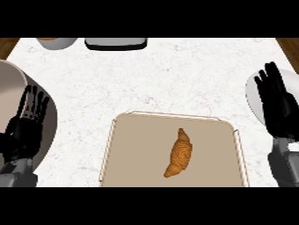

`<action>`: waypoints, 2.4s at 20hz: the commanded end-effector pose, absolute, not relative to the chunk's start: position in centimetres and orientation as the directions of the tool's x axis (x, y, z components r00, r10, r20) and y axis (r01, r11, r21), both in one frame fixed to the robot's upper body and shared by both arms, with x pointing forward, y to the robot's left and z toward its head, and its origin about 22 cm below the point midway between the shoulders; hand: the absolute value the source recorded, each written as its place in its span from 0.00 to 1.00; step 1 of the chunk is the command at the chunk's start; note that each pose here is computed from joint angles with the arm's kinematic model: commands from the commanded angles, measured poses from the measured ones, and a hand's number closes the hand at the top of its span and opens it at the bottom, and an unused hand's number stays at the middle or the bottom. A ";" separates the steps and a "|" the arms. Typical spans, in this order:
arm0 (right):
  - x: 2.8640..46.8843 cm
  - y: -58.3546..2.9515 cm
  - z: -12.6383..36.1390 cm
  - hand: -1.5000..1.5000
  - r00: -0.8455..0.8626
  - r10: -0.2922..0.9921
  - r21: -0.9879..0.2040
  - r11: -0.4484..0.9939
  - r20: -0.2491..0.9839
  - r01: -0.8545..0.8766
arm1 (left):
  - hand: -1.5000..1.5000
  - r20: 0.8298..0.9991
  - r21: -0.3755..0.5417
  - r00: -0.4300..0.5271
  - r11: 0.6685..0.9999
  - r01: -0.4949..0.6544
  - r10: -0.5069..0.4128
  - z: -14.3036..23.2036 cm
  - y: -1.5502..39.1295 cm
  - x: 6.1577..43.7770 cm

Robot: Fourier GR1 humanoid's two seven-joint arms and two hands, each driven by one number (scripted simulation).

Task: Pick the croissant from the tray and place it in the plate

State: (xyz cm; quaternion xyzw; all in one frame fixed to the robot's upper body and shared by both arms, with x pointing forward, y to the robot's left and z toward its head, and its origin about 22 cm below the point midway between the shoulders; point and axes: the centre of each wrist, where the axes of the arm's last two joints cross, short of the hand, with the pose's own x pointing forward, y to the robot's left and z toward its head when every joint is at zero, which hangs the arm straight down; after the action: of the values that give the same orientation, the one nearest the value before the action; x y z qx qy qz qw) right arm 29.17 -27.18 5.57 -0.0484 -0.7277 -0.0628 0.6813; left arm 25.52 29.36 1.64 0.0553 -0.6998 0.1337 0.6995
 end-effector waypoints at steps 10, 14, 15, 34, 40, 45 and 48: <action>26.6 -23.2 6.0 0.00 -0.252 0.521 -0.497 0.854 0.816 0.155 | 0.50 0.976 0.174 0.150 0.981 -0.084 -0.160 2.5 29.6 27.3; 22.3 -23.5 1.3 0.00 -0.255 0.546 -0.569 0.822 0.798 -0.022 | 0.50 0.974 0.177 0.155 0.983 -0.050 -0.168 2.3 28.3 28.1; 20.4 -23.2 2.0 0.00 -0.251 0.579 -0.616 0.782 0.776 -0.098 | 0.50 0.973 0.165 0.171 0.984 -0.060 -0.153 1.6 29.3 27.5; 20.6 -18.0 6.9 0.00 -0.092 0.893 -0.849 0.383 0.442 -0.363 | 0.50 0.977 0.152 0.156 0.987 -0.047 -0.143 0.7 29.5 27.5; 21.7 -14.1 7.9 0.00 -0.056 0.955 -0.898 0.254 0.292 -0.359 | 0.50 0.976 0.162 0.159 0.985 -0.063 -0.151 3.1 29.6 27.8; 22.8 -11.1 7.4 0.00 -0.053 0.980 -0.886 0.151 0.193 -0.438 | 0.50 0.975 0.171 0.150 0.985 -0.037 -0.164 1.8 26.5 28.8; 23.3 -13.1 7.4 0.00 -0.048 0.982 -0.867 0.137 0.181 -0.479 | 0.50 0.975 0.164 0.154 0.986 -0.035 -0.157 0.2 27.3 27.5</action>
State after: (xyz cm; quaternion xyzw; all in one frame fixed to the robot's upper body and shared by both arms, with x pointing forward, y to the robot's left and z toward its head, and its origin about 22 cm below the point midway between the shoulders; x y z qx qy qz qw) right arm 22.53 -13.57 6.67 -0.2934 -0.4491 0.5709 0.6215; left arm 28.13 28.21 1.54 0.0797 -0.6459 -0.0380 0.7583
